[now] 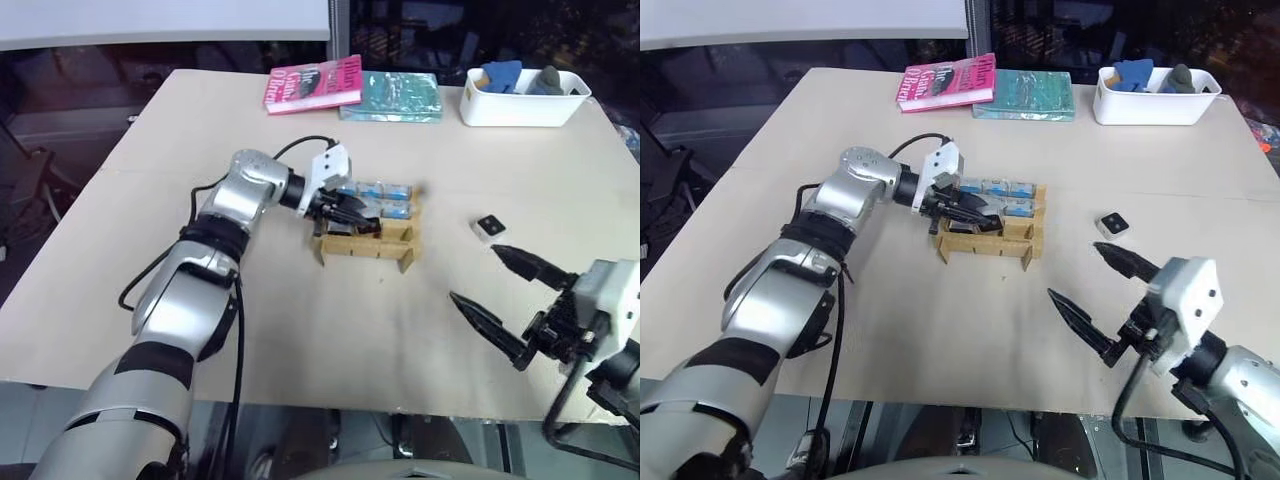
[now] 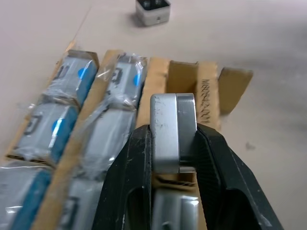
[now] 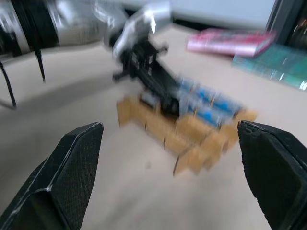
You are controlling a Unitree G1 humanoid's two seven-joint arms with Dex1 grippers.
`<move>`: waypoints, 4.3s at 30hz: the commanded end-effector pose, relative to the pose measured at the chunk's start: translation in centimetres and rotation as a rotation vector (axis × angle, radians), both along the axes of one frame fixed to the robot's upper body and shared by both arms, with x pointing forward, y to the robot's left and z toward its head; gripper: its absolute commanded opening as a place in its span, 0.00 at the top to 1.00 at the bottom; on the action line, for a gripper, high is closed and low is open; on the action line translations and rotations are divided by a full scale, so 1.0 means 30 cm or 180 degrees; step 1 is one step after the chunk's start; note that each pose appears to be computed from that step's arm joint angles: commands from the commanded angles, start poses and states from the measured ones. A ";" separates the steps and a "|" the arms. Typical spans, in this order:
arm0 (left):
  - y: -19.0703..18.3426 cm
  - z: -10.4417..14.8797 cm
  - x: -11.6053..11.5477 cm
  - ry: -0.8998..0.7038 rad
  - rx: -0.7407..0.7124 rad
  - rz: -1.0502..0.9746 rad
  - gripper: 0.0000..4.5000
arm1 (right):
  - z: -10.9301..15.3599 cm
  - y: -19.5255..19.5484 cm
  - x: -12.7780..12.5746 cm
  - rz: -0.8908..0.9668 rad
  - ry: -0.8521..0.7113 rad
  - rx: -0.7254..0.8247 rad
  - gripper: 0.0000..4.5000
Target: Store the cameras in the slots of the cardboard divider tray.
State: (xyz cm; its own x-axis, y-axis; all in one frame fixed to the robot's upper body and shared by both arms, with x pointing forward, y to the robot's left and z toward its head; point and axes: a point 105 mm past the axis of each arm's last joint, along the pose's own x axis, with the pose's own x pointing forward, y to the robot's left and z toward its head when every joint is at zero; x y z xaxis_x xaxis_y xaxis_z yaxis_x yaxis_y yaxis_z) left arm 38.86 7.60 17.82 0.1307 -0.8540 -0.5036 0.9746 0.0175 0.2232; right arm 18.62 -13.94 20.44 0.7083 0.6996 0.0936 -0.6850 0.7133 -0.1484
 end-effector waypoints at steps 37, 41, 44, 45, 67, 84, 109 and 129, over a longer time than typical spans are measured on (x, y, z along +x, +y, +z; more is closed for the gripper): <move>0.077 0.186 -0.445 0.0452 -0.2052 0.0816 0.01 | -0.174 -0.241 0.596 -0.1522 0.0996 -0.1285 0.00; 0.085 0.146 -0.510 0.0488 -0.2060 0.0976 0.01 | -0.203 -0.291 0.643 -0.1577 0.1231 -0.1322 0.00; 0.103 0.127 -0.525 0.0469 -0.2044 0.1134 0.01 | -0.225 -0.317 0.661 -0.1592 0.1353 -0.1339 0.00; 0.106 0.122 -0.530 0.0477 -0.2044 0.1160 0.01 | -0.231 -0.321 0.663 -0.1574 0.1400 -0.1331 0.00; 0.113 0.104 -0.489 0.0739 -0.2144 0.1335 0.00 | -0.215 -0.263 0.646 -0.1079 0.0880 -0.1463 0.57; -0.100 0.107 -0.388 0.2128 -0.2068 0.0830 0.00 | 0.002 0.099 0.183 0.0320 -0.1398 -0.2368 0.57; -0.166 0.092 -0.395 0.2366 -0.1857 0.0544 0.85 | 0.044 0.145 0.147 0.0146 -0.1625 -0.2278 0.57; -0.019 0.114 -0.172 0.1143 -0.1020 0.0699 0.85 | -0.012 0.045 0.104 -0.0133 -0.0293 -0.1129 0.01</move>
